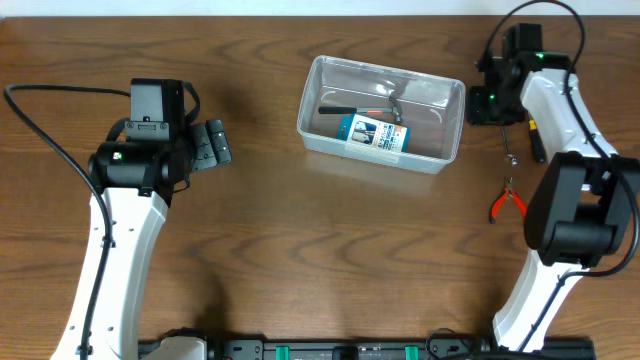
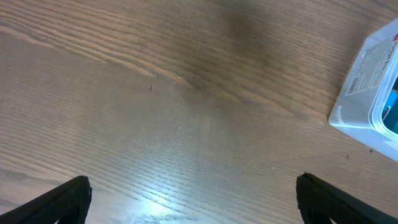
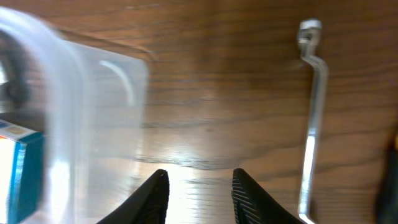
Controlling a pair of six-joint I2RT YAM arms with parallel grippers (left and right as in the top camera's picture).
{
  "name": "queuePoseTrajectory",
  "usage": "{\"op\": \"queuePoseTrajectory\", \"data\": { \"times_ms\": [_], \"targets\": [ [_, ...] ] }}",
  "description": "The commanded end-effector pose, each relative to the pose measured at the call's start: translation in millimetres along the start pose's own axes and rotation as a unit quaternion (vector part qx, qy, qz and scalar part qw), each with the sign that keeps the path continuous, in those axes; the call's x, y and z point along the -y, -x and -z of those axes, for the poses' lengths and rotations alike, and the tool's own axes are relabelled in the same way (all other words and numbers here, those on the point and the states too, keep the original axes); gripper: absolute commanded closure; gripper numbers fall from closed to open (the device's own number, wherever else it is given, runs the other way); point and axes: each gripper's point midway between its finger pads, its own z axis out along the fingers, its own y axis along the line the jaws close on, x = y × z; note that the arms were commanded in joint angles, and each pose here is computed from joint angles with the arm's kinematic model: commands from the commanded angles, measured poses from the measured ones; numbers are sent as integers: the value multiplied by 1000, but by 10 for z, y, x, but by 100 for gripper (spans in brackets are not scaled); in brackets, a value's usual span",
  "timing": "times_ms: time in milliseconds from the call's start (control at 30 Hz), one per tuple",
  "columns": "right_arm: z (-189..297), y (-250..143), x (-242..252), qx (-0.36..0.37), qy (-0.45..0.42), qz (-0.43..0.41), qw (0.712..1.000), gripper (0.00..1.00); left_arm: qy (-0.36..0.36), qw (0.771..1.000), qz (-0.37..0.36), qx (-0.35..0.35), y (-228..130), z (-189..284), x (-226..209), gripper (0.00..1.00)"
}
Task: Pack container
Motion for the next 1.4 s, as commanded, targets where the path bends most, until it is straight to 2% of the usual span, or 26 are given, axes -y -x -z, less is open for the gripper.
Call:
{"op": "queuePoseTrajectory", "data": {
  "times_ms": [0, 167, 267, 700, 933, 1367],
  "targets": [
    [-2, 0, 106, 1, -1, 36, 999, 59, 8, 1000, 5, 6, 43, 25, -35, 2],
    [7, 10, 250, 2, -25, 78, 997, 34, 8, 1000, 5, 6, 42, 25, -36, 2],
    [20, 3, 410, -5, -64, 104, 993, 26, 8, 1000, 5, 6, 42, 25, -36, 2],
    [2, 76, 510, 3, -92, 126, 988, 29, 8, 1000, 5, 6, 42, 25, -36, 2],
    [-171, 12, 609, -19, -106, 132, 985, 33, 8, 1000, 5, 6, 42, 25, -36, 2],
    [-366, -113, 876, -39, -103, 91, 990, 37, 8, 1000, 5, 6, 42, 24, -36, 2]
  ]
}}
